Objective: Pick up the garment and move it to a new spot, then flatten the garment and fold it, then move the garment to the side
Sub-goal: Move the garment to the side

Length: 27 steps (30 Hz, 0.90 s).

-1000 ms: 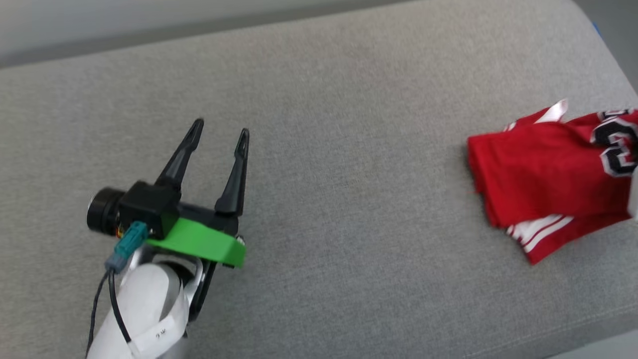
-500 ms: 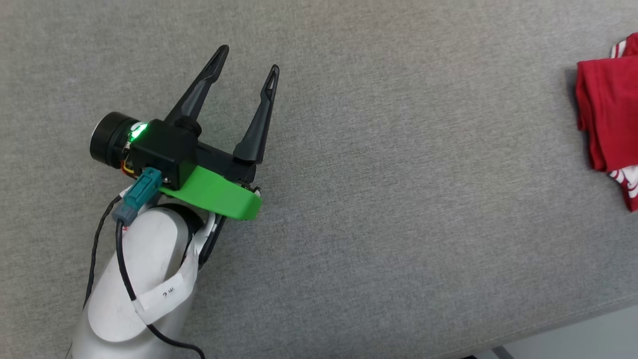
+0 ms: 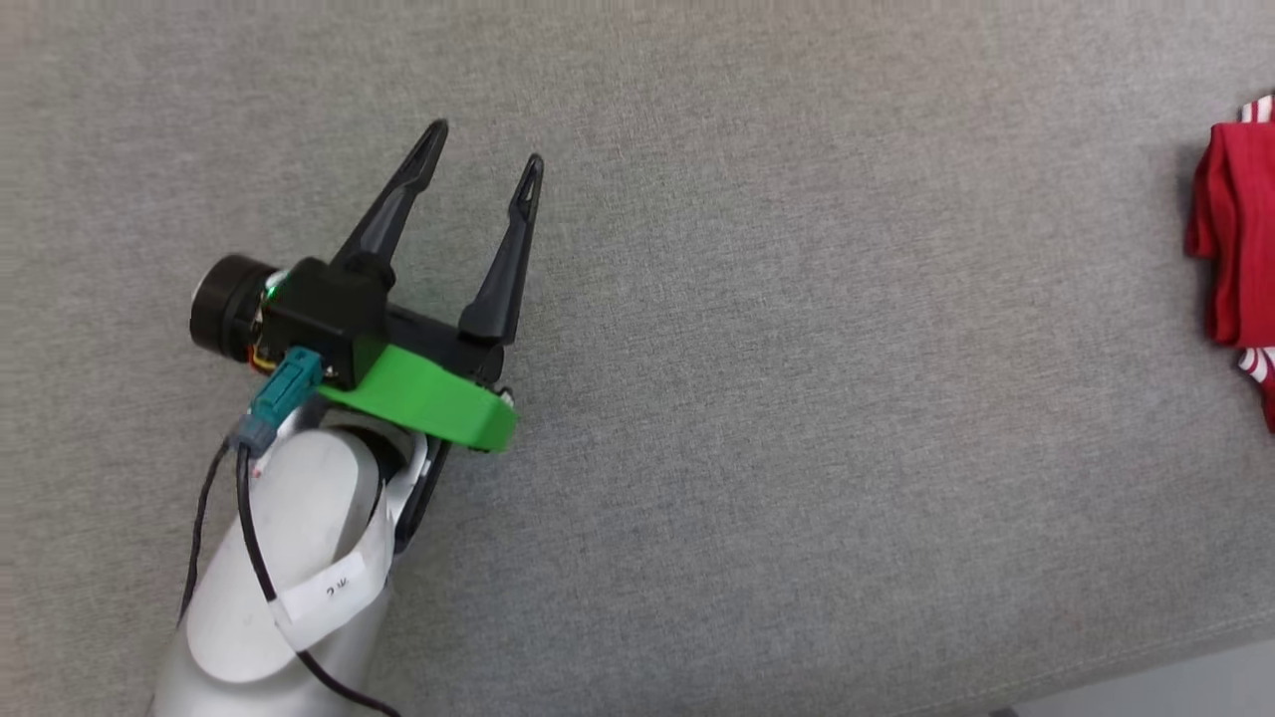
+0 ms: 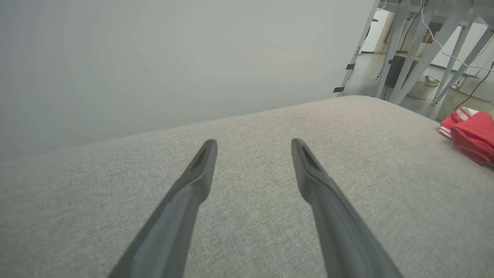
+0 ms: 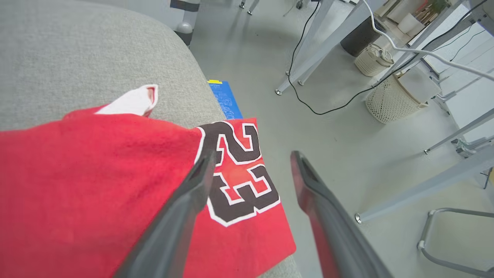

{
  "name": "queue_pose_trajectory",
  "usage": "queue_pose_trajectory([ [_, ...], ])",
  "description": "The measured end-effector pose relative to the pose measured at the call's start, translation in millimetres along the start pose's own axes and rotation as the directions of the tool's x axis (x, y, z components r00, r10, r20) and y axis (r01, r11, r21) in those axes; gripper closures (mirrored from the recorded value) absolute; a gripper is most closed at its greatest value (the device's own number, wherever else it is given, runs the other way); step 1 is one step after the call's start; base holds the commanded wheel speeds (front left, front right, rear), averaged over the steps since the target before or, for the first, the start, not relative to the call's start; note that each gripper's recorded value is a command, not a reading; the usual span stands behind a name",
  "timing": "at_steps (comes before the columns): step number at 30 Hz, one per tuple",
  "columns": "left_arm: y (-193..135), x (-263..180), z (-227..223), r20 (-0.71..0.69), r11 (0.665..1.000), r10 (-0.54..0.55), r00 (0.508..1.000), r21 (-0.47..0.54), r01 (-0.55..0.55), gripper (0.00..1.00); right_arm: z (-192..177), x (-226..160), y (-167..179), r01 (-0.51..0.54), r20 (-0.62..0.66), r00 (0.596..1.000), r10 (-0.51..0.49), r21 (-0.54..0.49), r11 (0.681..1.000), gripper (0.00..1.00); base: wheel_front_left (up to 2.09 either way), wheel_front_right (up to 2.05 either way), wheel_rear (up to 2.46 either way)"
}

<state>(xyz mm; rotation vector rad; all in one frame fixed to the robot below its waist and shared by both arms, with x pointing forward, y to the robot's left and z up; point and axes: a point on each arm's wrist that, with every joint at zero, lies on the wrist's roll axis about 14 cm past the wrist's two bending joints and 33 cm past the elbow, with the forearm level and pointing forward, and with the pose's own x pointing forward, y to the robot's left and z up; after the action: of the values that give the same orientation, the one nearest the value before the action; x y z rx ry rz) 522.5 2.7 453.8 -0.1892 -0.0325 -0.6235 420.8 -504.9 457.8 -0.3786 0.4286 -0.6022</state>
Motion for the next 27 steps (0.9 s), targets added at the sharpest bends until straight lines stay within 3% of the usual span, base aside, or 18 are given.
queue_pose_trajectory([
  [8, 4, -38, 16, -0.003, 0.994, 0.106, 0.994, -0.011, -0.106, 0.0, -10, -42, 4, -0.034, 0.086, 0.996, 0.025, 0.101, 0.994, 0.0, 0.0, 0.0, 0.0],
  [14, 14, -74, 34, 0.004, 0.977, 0.215, 0.977, -0.008, -0.215, 0.0, -11, -81, 34, -0.134, 0.161, 0.981, 0.104, 0.188, 0.973, 0.0, 0.0, 0.0, 0.0],
  [22, 18, -121, 57, 0.031, 0.95, 0.31, 0.95, 0.013, -0.311, 0.0, -1, -139, 84, -0.309, 0.276, 0.932, 0.235, 0.268, 0.913, 0.0, 0.0, 0.0, 0.0],
  [27, 22, -145, 71, 0.061, 0.931, 0.361, 0.931, 0.028, -0.363, 0.0, 22, -172, 116, -0.43, 0.37, 0.875, 0.312, 0.298, 0.852, 0.0, 0.0, 0.0, 0.0],
])
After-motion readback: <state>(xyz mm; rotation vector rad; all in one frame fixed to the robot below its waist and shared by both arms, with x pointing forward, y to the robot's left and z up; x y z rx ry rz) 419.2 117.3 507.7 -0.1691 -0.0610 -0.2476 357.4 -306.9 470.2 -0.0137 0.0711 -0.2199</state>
